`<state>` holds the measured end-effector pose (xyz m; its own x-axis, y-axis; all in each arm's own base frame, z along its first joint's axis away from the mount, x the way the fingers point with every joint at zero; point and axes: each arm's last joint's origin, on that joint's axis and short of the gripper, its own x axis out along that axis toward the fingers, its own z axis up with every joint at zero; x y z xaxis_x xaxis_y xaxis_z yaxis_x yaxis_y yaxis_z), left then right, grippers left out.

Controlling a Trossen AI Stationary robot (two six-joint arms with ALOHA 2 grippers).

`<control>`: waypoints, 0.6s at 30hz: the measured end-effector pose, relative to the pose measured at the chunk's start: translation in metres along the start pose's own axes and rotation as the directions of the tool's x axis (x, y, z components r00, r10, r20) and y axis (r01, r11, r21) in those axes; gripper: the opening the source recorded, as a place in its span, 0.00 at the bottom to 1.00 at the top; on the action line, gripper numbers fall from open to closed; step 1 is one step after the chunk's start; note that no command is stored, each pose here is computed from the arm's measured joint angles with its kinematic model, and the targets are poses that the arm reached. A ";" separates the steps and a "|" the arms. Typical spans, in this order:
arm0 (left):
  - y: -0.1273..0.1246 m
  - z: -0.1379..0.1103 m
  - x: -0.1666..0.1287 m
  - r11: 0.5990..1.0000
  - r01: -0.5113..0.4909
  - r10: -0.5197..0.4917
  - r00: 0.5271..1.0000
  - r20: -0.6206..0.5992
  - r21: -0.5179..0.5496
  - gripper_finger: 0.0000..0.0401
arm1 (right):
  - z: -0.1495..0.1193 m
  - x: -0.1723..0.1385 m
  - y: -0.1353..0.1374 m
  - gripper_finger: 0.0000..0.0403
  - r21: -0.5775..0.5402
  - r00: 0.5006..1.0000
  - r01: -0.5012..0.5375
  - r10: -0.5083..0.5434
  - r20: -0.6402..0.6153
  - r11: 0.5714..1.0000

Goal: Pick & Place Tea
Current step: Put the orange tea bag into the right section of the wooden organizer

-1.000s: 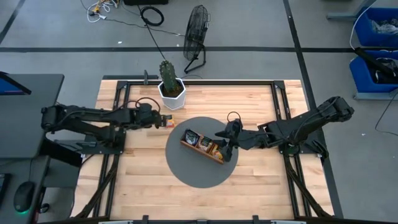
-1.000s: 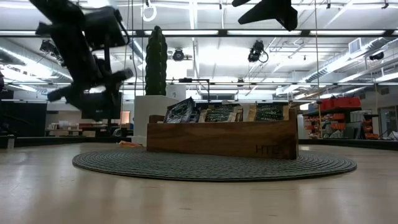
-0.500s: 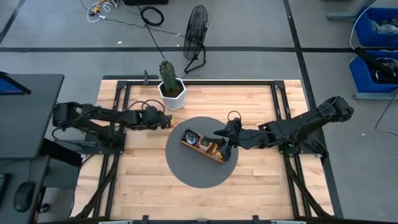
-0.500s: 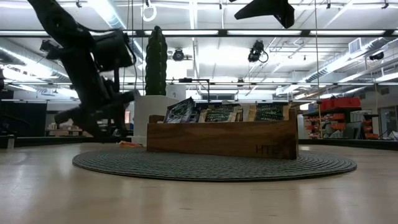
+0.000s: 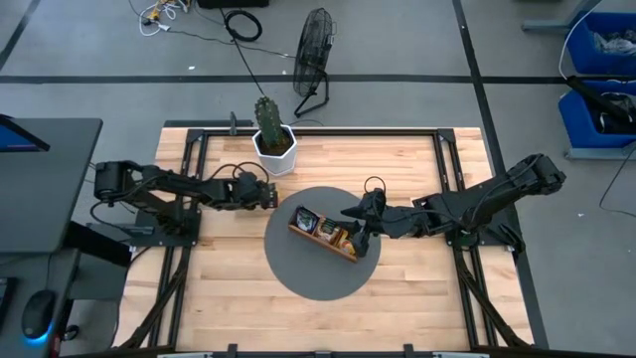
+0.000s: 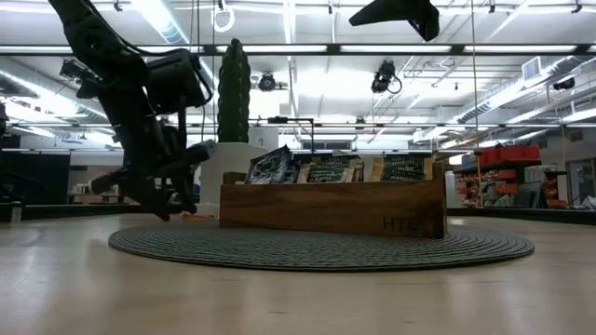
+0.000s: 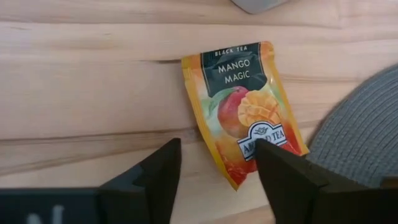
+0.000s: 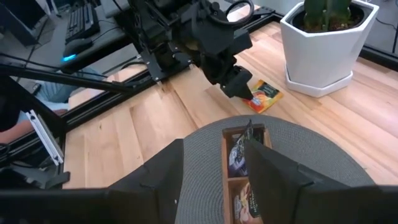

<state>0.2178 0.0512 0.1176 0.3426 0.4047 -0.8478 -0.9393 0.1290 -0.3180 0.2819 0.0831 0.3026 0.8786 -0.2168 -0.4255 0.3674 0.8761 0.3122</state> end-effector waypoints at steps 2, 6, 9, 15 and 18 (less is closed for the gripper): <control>0.002 -0.001 0.000 1.000 -0.017 0.017 1.000 -0.005 0.006 0.46 | 0.000 0.000 0.000 0.44 0.000 1.000 0.000 0.000 0.000 1.000; 0.006 -0.002 0.000 0.998 -0.055 0.056 0.998 -0.020 0.020 0.28 | 0.000 0.000 0.000 0.44 -0.001 1.000 0.001 -0.001 -0.002 1.000; 0.005 -0.002 0.000 0.999 -0.050 0.050 0.998 -0.025 0.023 0.14 | 0.000 0.000 0.000 0.44 -0.001 1.000 0.001 -0.001 -0.002 1.000; 0.004 -0.003 0.000 0.996 -0.035 0.038 0.999 -0.037 0.080 0.02 | 0.000 0.000 0.000 0.44 -0.002 1.000 0.002 -0.002 -0.003 1.000; 0.002 -0.007 -0.007 0.990 0.013 -0.003 0.997 -0.071 0.141 0.01 | 0.000 0.000 0.000 0.44 -0.002 1.000 0.002 -0.002 -0.003 1.000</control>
<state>0.2137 0.0428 0.1200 0.3457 0.3391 -0.8749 -0.9281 0.2608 -0.2656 0.2817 0.0831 0.3023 0.8771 -0.2170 -0.4285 0.3683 0.8765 0.3100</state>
